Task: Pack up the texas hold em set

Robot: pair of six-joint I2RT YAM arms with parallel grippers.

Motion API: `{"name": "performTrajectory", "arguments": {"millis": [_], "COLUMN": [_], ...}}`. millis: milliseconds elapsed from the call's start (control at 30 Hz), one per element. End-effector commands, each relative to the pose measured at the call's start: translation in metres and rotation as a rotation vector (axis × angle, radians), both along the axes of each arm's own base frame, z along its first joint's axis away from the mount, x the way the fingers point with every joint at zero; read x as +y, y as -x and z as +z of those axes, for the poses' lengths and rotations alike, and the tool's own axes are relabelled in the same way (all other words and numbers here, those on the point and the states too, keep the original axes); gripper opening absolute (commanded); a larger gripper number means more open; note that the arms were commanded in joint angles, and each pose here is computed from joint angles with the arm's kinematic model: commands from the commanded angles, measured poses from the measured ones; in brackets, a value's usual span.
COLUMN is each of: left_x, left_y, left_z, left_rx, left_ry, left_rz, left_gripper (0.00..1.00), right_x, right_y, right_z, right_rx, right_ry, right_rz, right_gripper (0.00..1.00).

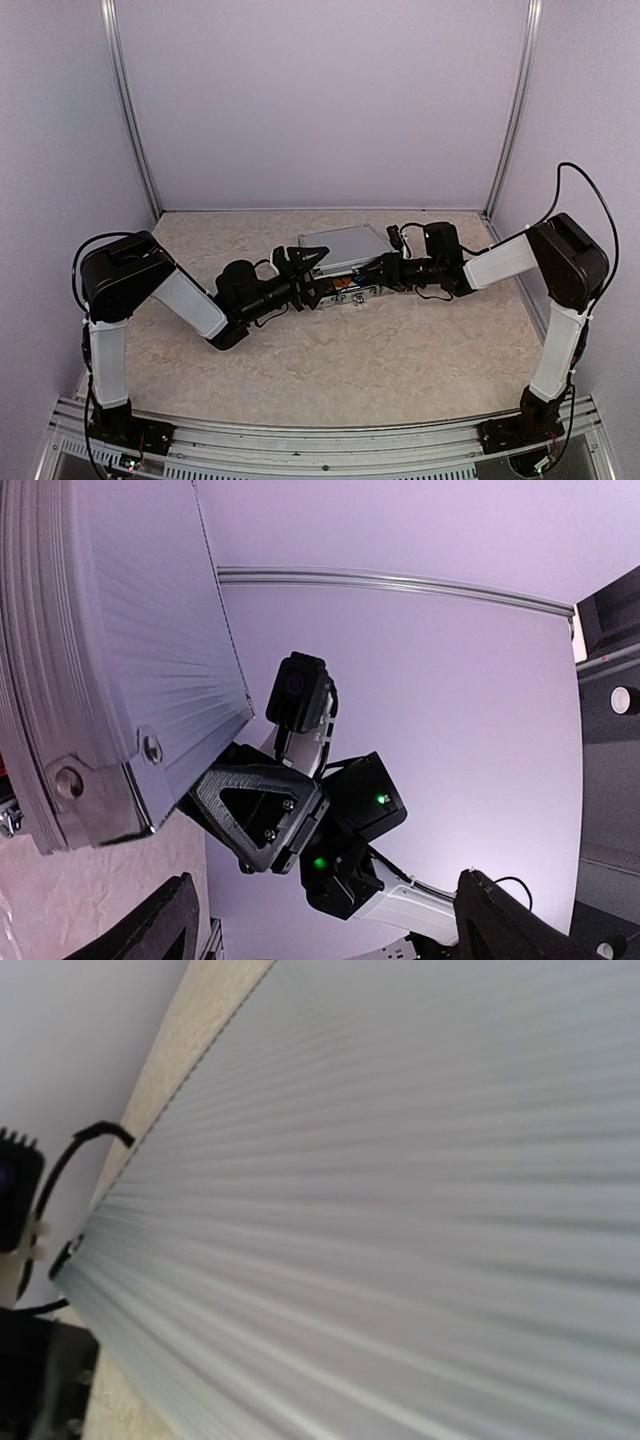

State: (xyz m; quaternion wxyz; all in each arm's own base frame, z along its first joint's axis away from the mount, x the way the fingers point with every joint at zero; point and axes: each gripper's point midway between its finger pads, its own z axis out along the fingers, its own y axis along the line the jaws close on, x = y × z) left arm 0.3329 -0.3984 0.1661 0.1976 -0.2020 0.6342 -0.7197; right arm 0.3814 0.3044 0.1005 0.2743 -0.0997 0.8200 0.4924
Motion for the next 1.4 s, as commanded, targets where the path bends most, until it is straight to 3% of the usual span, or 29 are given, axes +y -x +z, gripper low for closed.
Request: {"name": "performTrajectory", "arguments": {"millis": [0,967,1367], "left_x": [-0.015,-0.053,-0.059], "left_y": [-0.005,0.003,-0.002], "left_z": [-0.026,-0.05,-0.064], "left_rx": [0.013,0.024,0.027], "left_ry": [-0.07,-0.129,-0.266], "left_rz": [-0.017,-0.07,-0.051], "left_gripper": [0.88,0.89,0.89], "right_x": [-0.007,-0.002,0.012], "right_y": [-0.004,0.035,0.033], "right_z": [-0.009,-0.023,-0.027], "right_rx": [-0.005,0.074,0.083], "right_ry": [0.03,0.02,0.046], "right_rz": [-0.013,0.006,0.014], "right_gripper": [0.56,0.57,0.57]}}
